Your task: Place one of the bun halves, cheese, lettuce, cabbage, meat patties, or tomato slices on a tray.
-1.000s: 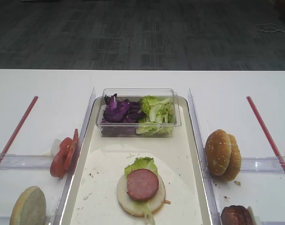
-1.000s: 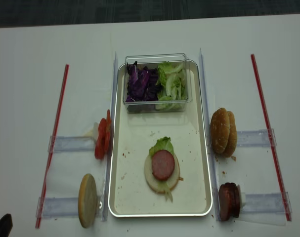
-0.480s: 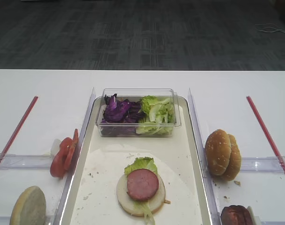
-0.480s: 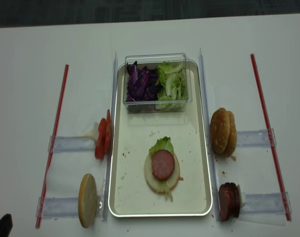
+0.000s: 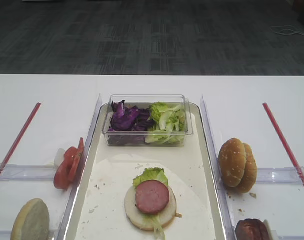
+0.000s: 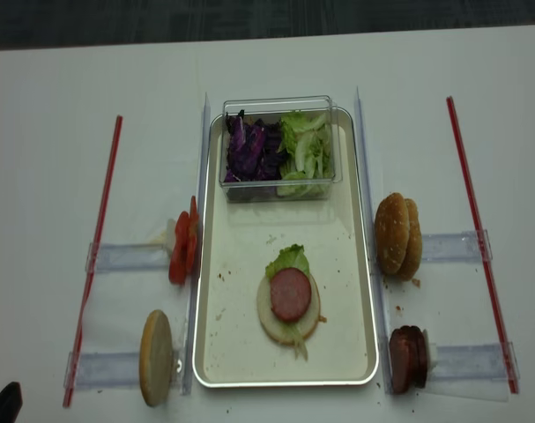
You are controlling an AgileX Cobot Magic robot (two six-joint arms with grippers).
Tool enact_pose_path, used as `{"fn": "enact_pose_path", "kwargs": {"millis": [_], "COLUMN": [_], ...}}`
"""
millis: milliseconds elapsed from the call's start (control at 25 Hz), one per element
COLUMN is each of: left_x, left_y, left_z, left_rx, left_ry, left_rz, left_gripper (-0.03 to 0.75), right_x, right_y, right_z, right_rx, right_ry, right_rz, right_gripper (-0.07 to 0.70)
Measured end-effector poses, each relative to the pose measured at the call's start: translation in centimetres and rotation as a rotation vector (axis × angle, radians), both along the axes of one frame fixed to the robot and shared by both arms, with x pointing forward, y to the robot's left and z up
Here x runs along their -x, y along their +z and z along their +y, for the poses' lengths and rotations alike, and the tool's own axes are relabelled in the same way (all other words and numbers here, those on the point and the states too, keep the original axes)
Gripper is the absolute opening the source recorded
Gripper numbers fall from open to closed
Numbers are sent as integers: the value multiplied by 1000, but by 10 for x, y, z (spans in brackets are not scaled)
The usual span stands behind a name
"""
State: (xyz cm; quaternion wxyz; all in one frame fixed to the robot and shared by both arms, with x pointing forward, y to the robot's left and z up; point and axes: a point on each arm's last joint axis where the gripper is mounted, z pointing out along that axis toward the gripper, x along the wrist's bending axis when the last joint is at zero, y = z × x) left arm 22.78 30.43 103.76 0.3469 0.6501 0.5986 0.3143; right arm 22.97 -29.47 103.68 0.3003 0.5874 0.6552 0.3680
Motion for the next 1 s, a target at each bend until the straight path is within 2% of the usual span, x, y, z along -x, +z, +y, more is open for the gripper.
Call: {"fn": "enact_pose_path", "kwargs": {"millis": [200,1000], "left_x": [0,0], "left_y": [0,0], "left_z": [0,0], "left_rx": [0,0], "left_ry": [0,0], "left_rz": [0,0], "left_gripper": [270,270], "right_x": [-1,-1], "right_y": [0,0], "right_z": [1,1], "right_rx": [0,0], "right_ry": [-60,-60], "right_rz": [-4,-4], "right_gripper": [246,212]}}
